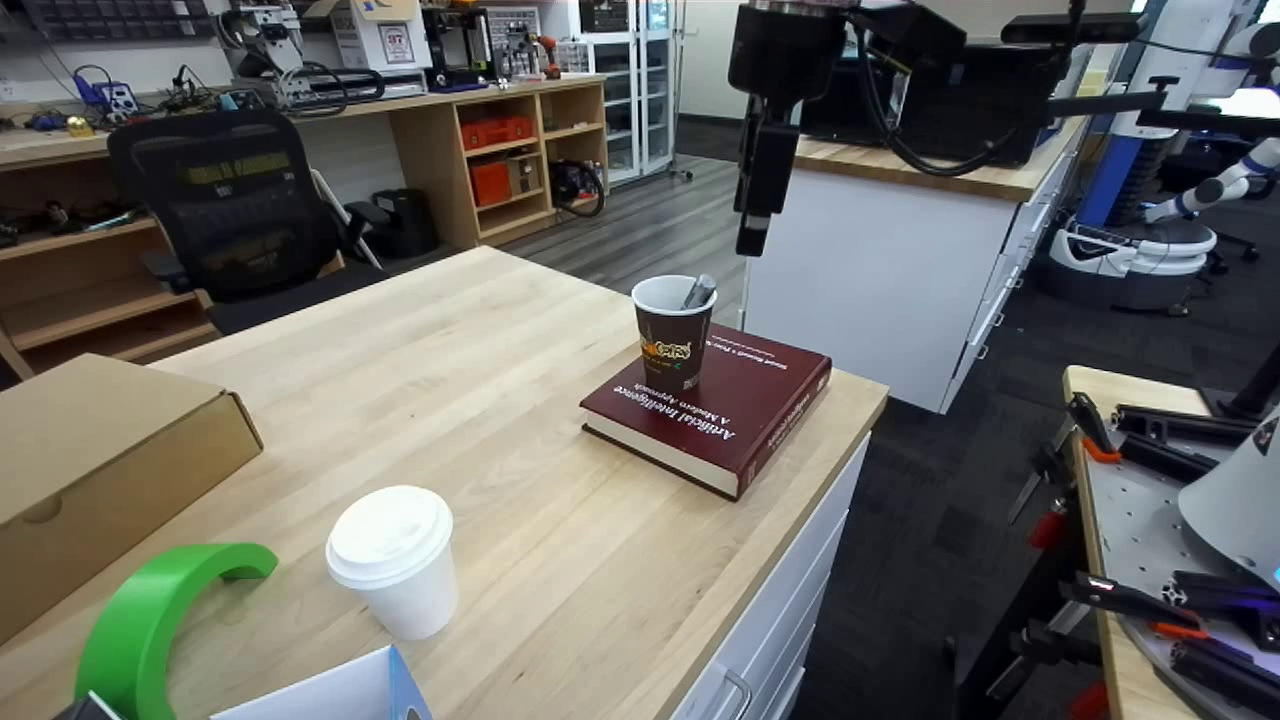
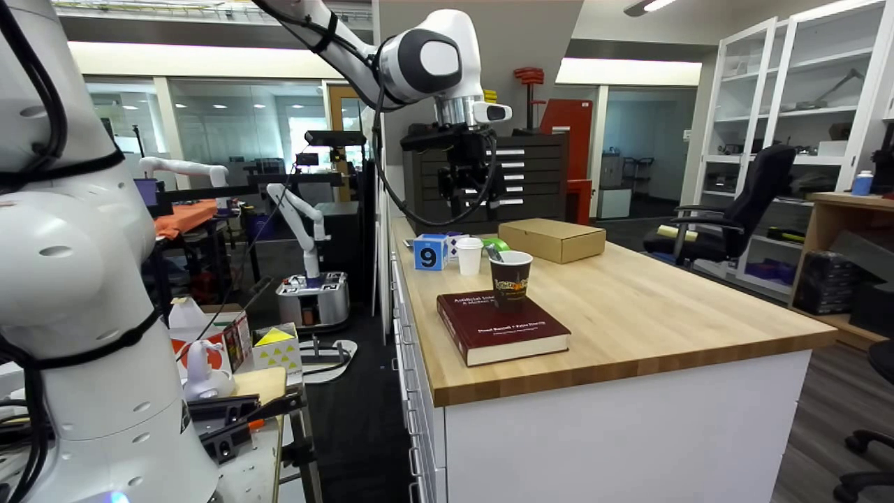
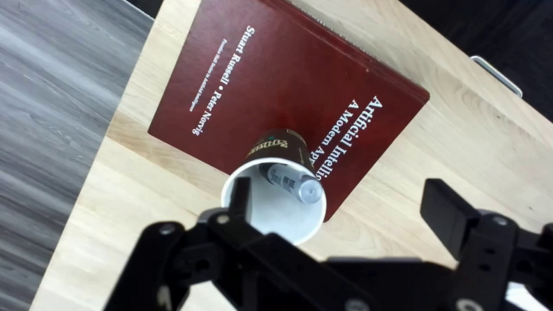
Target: Put the black marker on the book
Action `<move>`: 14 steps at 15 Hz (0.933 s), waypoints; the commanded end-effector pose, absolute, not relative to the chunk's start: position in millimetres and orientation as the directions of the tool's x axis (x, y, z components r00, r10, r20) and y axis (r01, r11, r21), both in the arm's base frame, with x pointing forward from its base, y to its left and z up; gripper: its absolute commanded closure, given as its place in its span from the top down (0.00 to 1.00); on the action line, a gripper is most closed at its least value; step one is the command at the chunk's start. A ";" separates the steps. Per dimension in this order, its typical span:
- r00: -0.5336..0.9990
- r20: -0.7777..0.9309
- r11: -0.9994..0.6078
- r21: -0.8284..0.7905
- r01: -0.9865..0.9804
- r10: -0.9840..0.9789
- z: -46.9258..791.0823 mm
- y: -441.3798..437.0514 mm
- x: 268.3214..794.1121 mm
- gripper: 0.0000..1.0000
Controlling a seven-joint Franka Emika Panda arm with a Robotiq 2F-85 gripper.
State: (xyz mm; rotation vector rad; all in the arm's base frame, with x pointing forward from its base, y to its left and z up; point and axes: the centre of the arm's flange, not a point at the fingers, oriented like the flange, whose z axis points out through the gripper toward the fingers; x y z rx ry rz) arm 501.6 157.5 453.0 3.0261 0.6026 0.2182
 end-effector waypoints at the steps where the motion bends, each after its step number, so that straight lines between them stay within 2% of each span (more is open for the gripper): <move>1: 0.933 0.132 -0.942 0.078 0.328 0.336 448.0 169.7 529.1 1.00; 14: 0.955 0.059 -0.956 0.057 0.289 0.292 397.2 165.8 559.0 1.00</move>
